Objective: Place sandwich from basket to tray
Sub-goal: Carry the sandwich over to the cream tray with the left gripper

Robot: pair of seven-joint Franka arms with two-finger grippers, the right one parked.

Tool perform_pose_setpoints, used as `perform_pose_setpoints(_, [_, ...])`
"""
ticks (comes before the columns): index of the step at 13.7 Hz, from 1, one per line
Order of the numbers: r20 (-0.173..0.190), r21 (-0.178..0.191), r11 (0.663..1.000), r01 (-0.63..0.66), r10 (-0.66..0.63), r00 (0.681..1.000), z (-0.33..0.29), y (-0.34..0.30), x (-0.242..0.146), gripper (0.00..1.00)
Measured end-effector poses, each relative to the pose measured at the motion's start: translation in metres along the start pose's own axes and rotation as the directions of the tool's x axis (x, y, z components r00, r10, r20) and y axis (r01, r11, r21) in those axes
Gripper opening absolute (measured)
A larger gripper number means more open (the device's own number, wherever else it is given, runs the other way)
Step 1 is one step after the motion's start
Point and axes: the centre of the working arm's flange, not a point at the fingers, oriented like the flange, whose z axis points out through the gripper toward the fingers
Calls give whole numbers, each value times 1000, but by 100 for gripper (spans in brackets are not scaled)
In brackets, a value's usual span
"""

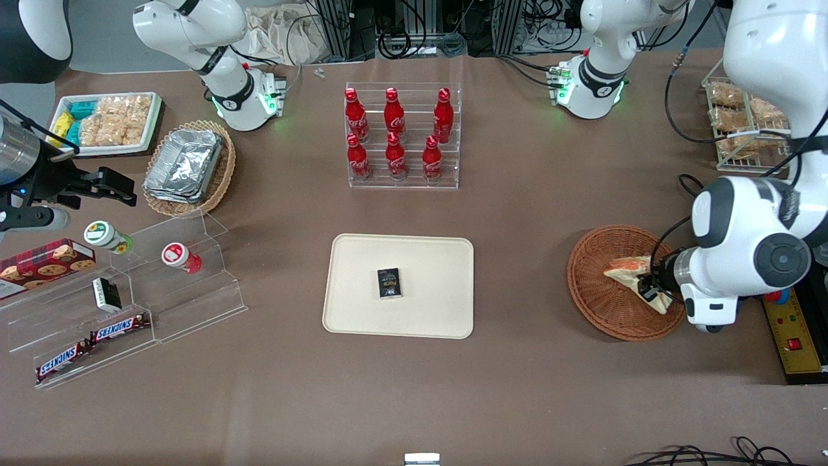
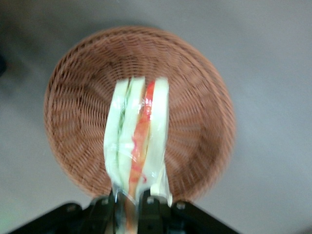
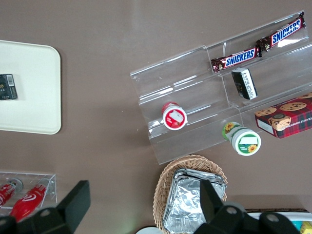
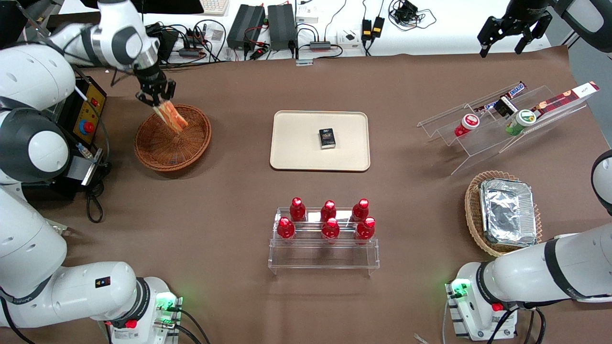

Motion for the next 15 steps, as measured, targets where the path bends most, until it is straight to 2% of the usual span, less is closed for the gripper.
perform_pose_setpoints(2, [-10,-28,997,-73,73,997,-44,30,-38,17])
perform_pose_setpoints(4, [-16,-38,993,-113,112,994,-55,67,-89,17])
perform_pose_setpoints(8, [-3,2,993,-120,120,993,-29,129,-191,17])
perform_pose_setpoints(11, [22,32,985,-168,168,986,5,155,-228,17])
perform_pose_setpoints(12, [24,21,982,-189,188,982,18,166,-238,17])
perform_pose_setpoints(14, [-6,-40,967,-251,251,968,47,196,-259,17])
perform_pose_setpoints(15, [-23,-41,957,-287,286,958,64,209,-271,17])
